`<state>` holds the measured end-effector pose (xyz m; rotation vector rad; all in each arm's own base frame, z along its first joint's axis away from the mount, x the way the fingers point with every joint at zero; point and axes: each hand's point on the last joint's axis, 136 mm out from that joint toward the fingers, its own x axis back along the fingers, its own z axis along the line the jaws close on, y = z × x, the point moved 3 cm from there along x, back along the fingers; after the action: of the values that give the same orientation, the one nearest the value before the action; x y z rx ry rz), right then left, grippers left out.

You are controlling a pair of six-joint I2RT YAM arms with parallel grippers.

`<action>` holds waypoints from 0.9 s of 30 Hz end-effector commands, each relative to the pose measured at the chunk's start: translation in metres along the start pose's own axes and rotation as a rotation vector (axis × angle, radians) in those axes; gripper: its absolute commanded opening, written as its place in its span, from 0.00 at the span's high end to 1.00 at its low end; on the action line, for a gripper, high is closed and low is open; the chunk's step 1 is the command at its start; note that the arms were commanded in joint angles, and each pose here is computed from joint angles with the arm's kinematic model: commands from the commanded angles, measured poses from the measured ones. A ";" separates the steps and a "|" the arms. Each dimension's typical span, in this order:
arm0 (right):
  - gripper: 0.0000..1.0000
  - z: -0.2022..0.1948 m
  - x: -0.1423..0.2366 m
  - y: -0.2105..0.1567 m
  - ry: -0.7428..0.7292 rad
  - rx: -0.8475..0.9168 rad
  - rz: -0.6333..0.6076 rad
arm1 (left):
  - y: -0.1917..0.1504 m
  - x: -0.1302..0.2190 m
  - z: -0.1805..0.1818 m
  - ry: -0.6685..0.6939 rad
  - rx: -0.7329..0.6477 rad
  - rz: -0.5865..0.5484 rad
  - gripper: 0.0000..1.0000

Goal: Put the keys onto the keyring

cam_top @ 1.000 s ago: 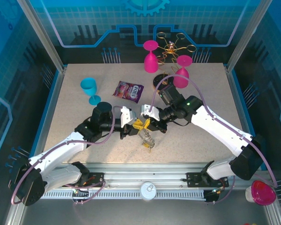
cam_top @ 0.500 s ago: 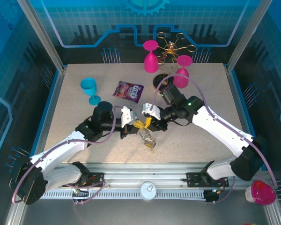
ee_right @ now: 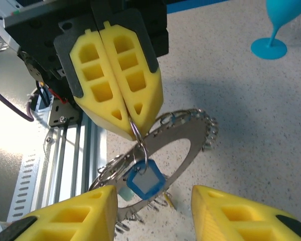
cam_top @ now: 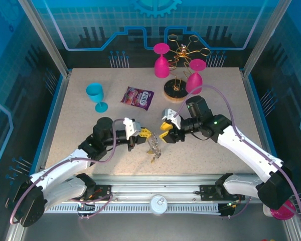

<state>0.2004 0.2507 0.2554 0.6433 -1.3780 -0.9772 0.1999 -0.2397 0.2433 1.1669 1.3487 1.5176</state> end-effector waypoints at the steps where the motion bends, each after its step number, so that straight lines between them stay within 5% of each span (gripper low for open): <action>1: 0.58 0.007 -0.006 0.012 0.063 0.013 -0.050 | 0.019 0.005 -0.001 0.004 -0.048 -0.078 1.00; 8: 0.66 0.012 -0.012 0.016 0.118 0.011 -0.057 | 0.022 0.005 -0.002 0.001 -0.054 -0.085 1.00; 16: 1.00 0.005 -0.014 0.011 0.113 -0.029 -0.025 | 0.028 0.007 -0.005 -0.013 -0.069 -0.112 1.00; 27: 0.97 0.001 -0.031 0.012 0.204 -0.085 0.015 | 0.039 0.007 -0.007 -0.030 -0.110 -0.220 1.00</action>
<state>0.2079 0.2788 0.2431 0.6283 -1.1880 -0.9432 0.1986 -0.2389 0.2575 1.0668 1.3641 1.4613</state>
